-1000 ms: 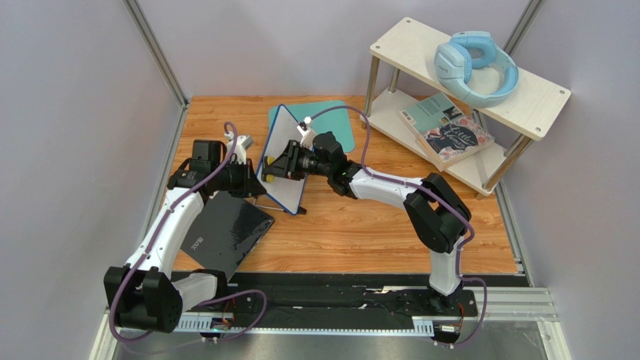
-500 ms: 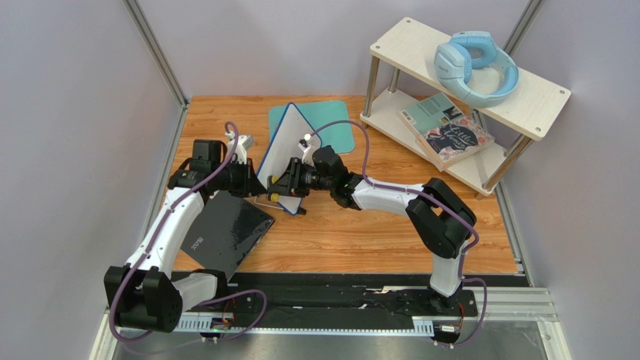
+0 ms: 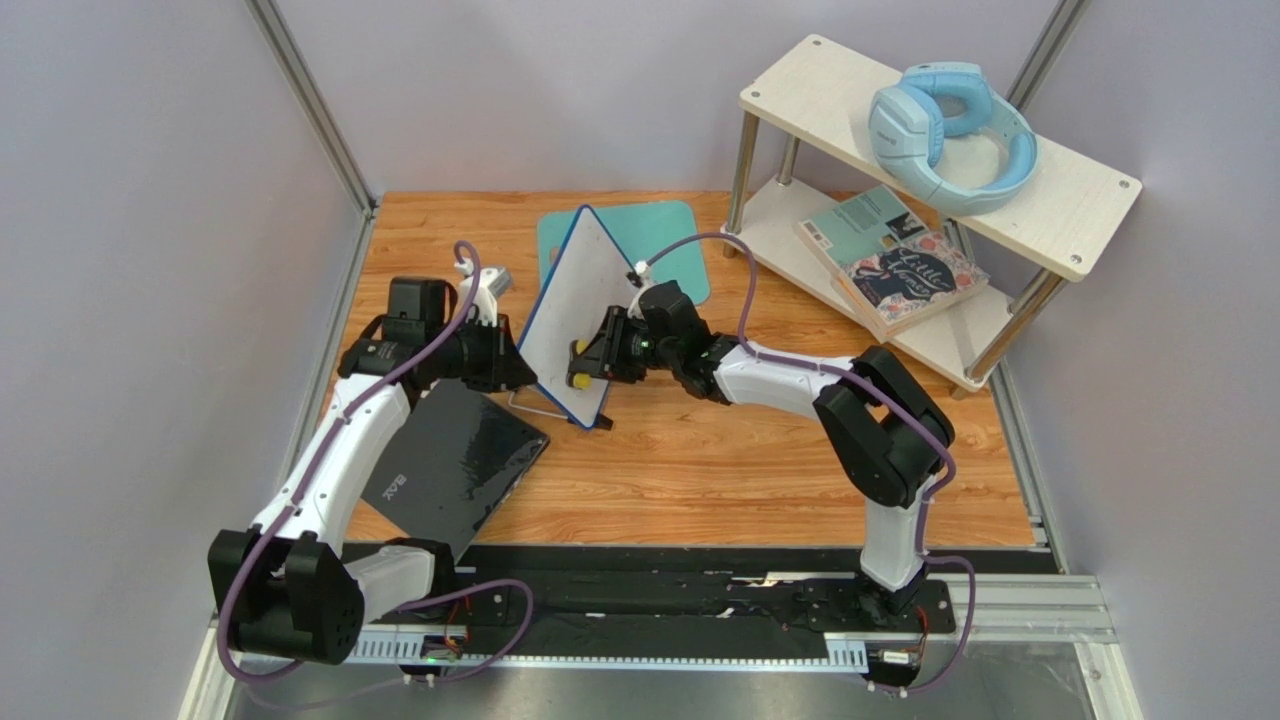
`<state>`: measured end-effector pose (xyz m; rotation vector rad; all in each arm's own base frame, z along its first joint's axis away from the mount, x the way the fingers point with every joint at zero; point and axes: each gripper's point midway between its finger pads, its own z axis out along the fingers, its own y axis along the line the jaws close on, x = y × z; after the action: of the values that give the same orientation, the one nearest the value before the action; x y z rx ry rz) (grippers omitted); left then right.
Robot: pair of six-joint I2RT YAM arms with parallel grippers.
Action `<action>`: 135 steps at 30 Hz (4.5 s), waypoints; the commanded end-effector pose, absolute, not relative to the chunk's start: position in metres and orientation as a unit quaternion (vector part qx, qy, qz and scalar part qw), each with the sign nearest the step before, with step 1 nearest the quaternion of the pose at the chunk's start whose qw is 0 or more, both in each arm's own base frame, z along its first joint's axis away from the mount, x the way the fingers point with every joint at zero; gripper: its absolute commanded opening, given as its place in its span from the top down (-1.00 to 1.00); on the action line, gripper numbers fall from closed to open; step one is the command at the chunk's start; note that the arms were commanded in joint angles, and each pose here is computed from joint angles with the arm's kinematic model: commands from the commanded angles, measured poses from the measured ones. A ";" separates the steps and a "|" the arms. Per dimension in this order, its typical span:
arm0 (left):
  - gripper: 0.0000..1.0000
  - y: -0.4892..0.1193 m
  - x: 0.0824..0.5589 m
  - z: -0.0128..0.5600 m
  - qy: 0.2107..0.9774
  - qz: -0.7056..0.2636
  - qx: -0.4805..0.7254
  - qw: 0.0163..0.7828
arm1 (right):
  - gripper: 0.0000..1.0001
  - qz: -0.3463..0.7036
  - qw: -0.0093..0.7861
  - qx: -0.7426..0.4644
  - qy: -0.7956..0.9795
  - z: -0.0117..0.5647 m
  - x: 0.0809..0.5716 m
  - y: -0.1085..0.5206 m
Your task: Erase the whiteboard
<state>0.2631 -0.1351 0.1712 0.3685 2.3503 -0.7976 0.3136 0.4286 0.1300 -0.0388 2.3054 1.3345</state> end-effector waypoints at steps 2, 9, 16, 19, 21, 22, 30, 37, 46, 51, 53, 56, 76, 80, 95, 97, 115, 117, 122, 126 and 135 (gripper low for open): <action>1.00 -0.142 0.249 0.156 0.888 -0.299 0.198 0.288 | 1.00 0.382 0.284 0.022 0.879 0.092 0.351 0.394; 1.00 -0.143 0.248 0.154 0.889 -0.300 0.198 0.284 | 1.00 0.420 0.295 0.008 0.858 0.119 0.364 0.407; 1.00 -0.144 0.248 0.154 0.888 -0.301 0.200 0.283 | 1.00 0.462 0.318 -0.014 0.828 0.166 0.363 0.427; 1.00 -0.144 0.248 0.154 0.888 -0.301 0.200 0.283 | 1.00 0.478 0.329 -0.019 0.814 0.188 0.365 0.437; 1.00 -0.144 0.248 0.154 0.888 -0.301 0.201 0.282 | 1.00 0.493 0.337 -0.018 0.802 0.204 0.369 0.442; 1.00 -0.144 0.248 0.154 0.888 -0.302 0.201 0.282 | 1.00 0.499 0.341 -0.015 0.797 0.211 0.371 0.444; 1.00 -0.145 0.247 0.153 0.889 -0.301 0.201 0.280 | 1.00 0.537 0.368 -0.005 0.759 0.261 0.386 0.457; 1.00 -0.145 0.247 0.153 0.889 -0.300 0.202 0.281 | 1.00 0.545 0.379 0.006 0.748 0.277 0.398 0.462; 1.00 -0.145 0.247 0.153 0.889 -0.301 0.202 0.279 | 1.00 0.502 0.385 0.070 0.771 0.225 0.439 0.416; 1.00 -0.146 0.247 0.153 0.889 -0.303 0.203 0.278 | 1.00 0.494 0.390 0.110 0.769 0.202 0.472 0.386; 1.00 -0.146 0.247 0.152 0.889 -0.302 0.203 0.278 | 1.00 0.479 0.381 0.114 0.783 0.183 0.483 0.380; 1.00 -0.146 0.247 0.152 0.889 -0.301 0.203 0.277 | 1.00 0.467 0.362 0.104 0.800 0.165 0.490 0.387; 1.00 -0.146 0.246 0.152 0.890 -0.299 0.205 0.277 | 1.00 0.313 0.366 0.092 0.872 0.148 0.453 0.296; 1.00 -0.146 0.243 0.155 0.891 -0.301 0.202 0.272 | 1.00 0.209 0.388 0.073 0.895 0.149 0.456 0.251; 1.00 -0.144 0.232 0.183 0.911 -0.302 0.164 0.228 | 0.06 0.116 0.291 0.013 0.950 0.082 0.410 0.204; 1.00 -0.143 0.229 0.183 0.914 -0.303 0.159 0.219 | -0.22 0.112 0.283 0.012 0.952 0.077 0.406 0.202; 1.00 -0.143 0.216 0.180 0.920 -0.310 0.146 0.190 | -0.97 0.094 0.257 -0.027 0.962 0.076 0.397 0.198; 1.00 -0.143 0.216 0.179 0.920 -0.309 0.146 0.190 | -0.96 0.135 0.238 -0.047 0.961 0.073 0.387 0.212; 1.00 -0.142 0.216 0.176 0.923 -0.305 0.146 0.183 | -0.72 0.224 0.261 -0.072 0.936 0.083 0.383 0.251; 1.00 -0.139 0.215 0.176 0.926 -0.298 0.145 0.179 | 0.32 0.232 0.263 -0.081 0.933 0.077 0.401 0.271; 0.64 -0.128 0.218 0.180 0.939 -0.261 0.135 0.179 | 0.65 0.227 0.288 -0.070 0.928 0.070 0.458 0.297</action>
<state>0.2267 -0.1308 0.1731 0.3864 2.6079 -0.7667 0.4277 0.2820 0.0605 -0.1935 2.5528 0.5805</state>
